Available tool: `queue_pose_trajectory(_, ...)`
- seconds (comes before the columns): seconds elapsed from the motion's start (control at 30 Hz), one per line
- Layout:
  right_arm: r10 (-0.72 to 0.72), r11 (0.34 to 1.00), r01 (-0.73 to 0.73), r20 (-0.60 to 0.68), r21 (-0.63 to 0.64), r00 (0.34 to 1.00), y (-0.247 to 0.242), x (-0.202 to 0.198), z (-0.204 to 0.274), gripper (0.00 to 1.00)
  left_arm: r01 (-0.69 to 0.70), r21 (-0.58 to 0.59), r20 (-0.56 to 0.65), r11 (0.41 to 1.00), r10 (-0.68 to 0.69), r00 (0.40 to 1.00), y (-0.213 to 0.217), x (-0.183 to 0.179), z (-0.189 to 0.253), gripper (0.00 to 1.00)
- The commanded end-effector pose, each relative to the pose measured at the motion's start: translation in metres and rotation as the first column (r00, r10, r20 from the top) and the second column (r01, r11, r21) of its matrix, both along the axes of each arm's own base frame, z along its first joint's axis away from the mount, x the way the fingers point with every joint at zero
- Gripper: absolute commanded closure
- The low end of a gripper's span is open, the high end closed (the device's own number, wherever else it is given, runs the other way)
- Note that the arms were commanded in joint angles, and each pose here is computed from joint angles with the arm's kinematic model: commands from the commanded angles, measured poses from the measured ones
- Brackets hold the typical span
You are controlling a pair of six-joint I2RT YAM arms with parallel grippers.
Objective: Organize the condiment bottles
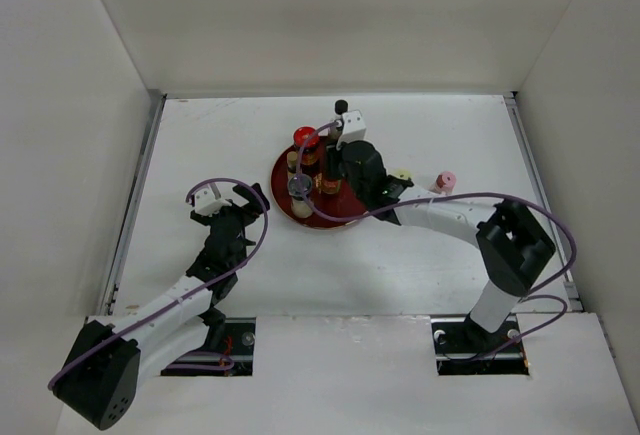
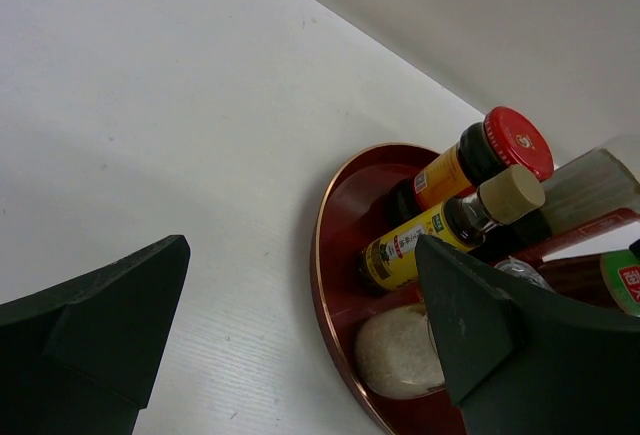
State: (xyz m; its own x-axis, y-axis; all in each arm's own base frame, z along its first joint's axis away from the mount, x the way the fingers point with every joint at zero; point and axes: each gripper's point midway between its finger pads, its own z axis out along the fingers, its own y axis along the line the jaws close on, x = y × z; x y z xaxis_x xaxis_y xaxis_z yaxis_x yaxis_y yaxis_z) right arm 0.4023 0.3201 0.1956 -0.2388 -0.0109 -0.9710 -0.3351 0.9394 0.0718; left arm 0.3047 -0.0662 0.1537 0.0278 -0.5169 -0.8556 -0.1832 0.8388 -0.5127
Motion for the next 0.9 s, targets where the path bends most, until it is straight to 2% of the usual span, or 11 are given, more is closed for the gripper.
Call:
queue_pose_trajectory(0.0, -0.030, 0.984, -0.007, 0.203, 0.180, 0.979, 0.020, 0.016, 0.085, 0.62, 0.010, -0.036, 0.048, 0.999, -0.009, 0.999, -0.003, 0.003, 0.012, 0.00)
queue_pose_trajectory(0.27, -0.020, 0.994, 0.001, 0.172, 0.111, 0.985, 0.029, 0.020, 0.054, 0.53, 0.007, -0.036, 0.046, 0.999, -0.005, 0.999, -0.002, 0.003, 0.011, 0.00)
queue_pose_trajectory(0.43, -0.016, 0.992, -0.007, 0.183, 0.122, 0.983, 0.028, 0.013, 0.066, 0.30, 0.012, -0.039, 0.051, 0.999, -0.010, 0.999, -0.003, 0.003, 0.013, 0.00)
queue_pose_trajectory(0.53, -0.016, 0.989, -0.014, 0.199, 0.147, 0.980, 0.022, 0.003, 0.087, 0.24, 0.009, -0.037, 0.047, 0.999, -0.007, 0.999, -0.002, 0.003, 0.011, 0.00)
queue_pose_trajectory(0.7, -0.042, 0.982, 0.003, 0.200, 0.190, 0.979, -0.007, -0.020, 0.109, 0.21, 0.009, -0.038, 0.050, 0.999, -0.007, 0.999, -0.002, 0.003, 0.012, 0.00)
queue_pose_trajectory(0.77, -0.053, 0.976, 0.011, 0.189, 0.217, 0.981, -0.022, -0.033, 0.107, 0.19, 0.010, -0.038, 0.050, 0.999, -0.008, 0.999, -0.002, 0.003, 0.012, 0.00)
queue_pose_trajectory(0.87, -0.142, 0.963, 0.102, 0.146, 0.250, 0.979, -0.066, -0.041, 0.091, 0.17, 0.012, -0.043, 0.058, 0.999, -0.010, 0.998, -0.003, 0.001, 0.014, 0.00)
